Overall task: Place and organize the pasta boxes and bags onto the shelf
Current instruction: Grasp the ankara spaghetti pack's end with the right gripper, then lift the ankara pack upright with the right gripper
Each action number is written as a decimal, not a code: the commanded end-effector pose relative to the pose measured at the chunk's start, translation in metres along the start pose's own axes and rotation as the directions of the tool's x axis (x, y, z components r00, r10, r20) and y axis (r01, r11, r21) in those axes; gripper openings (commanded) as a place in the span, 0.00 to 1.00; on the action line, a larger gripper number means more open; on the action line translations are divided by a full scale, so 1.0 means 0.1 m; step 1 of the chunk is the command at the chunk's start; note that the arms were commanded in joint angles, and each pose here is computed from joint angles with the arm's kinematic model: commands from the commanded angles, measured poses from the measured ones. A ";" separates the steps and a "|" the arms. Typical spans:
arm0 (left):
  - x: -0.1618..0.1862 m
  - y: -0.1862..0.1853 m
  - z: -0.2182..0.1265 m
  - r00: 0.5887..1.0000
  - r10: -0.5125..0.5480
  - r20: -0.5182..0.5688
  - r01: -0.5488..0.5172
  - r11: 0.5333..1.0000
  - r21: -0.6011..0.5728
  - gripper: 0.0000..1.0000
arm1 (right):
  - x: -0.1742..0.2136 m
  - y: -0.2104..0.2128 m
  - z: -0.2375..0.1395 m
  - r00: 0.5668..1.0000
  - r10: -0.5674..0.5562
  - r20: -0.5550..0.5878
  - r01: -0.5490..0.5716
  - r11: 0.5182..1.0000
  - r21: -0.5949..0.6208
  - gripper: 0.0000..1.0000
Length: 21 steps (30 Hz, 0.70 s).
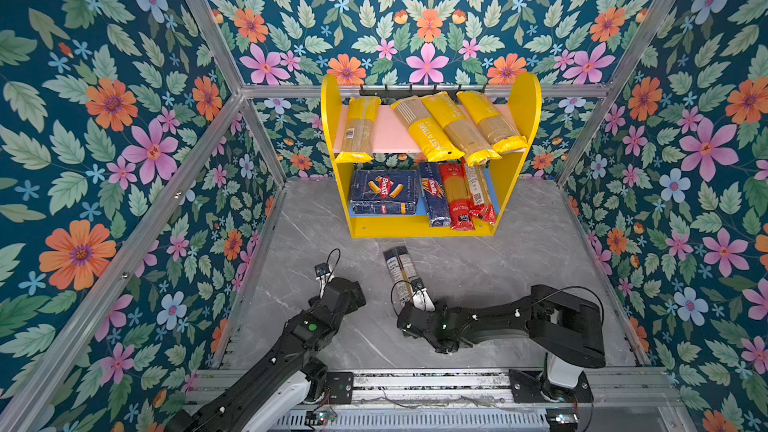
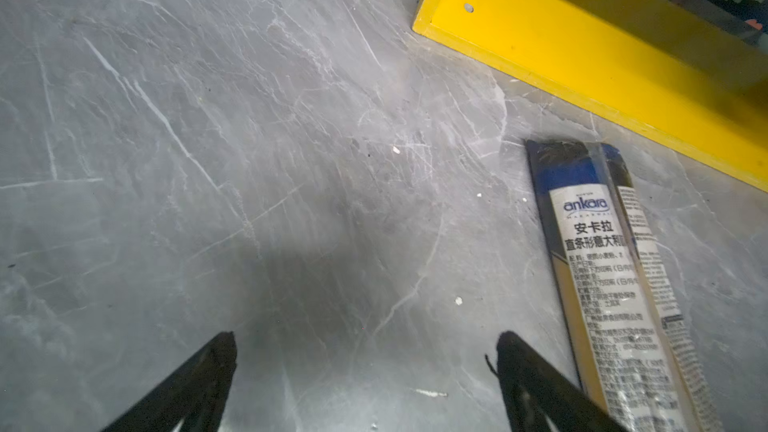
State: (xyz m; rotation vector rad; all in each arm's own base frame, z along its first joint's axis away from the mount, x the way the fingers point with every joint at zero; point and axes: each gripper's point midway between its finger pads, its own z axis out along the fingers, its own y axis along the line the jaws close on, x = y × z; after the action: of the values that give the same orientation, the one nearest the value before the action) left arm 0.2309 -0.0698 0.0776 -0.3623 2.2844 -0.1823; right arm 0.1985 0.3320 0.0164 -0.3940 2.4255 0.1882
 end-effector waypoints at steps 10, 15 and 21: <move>-0.05 -0.09 -0.01 1.000 0.005 0.017 -0.005 0.999 0.035 0.99 | 0.09 0.07 0.14 0.997 -0.071 -0.024 0.070 0.996 -0.052 0.99; -0.04 -0.08 -0.01 1.000 0.007 0.016 -0.008 0.999 0.032 0.99 | 0.24 0.01 0.23 0.996 -0.056 -0.068 0.055 0.998 -0.026 0.94; -0.10 -0.02 -0.04 1.000 0.001 0.030 -0.001 1.000 -0.009 0.99 | 0.43 -0.10 0.26 0.992 -0.026 -0.125 0.025 1.000 -0.005 0.47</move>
State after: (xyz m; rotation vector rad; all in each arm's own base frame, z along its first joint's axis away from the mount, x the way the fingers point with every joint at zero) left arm 0.2338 -0.0748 0.0838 -0.3485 2.2664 -0.2045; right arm 0.2186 0.3437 0.0097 -0.3772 2.3283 0.2191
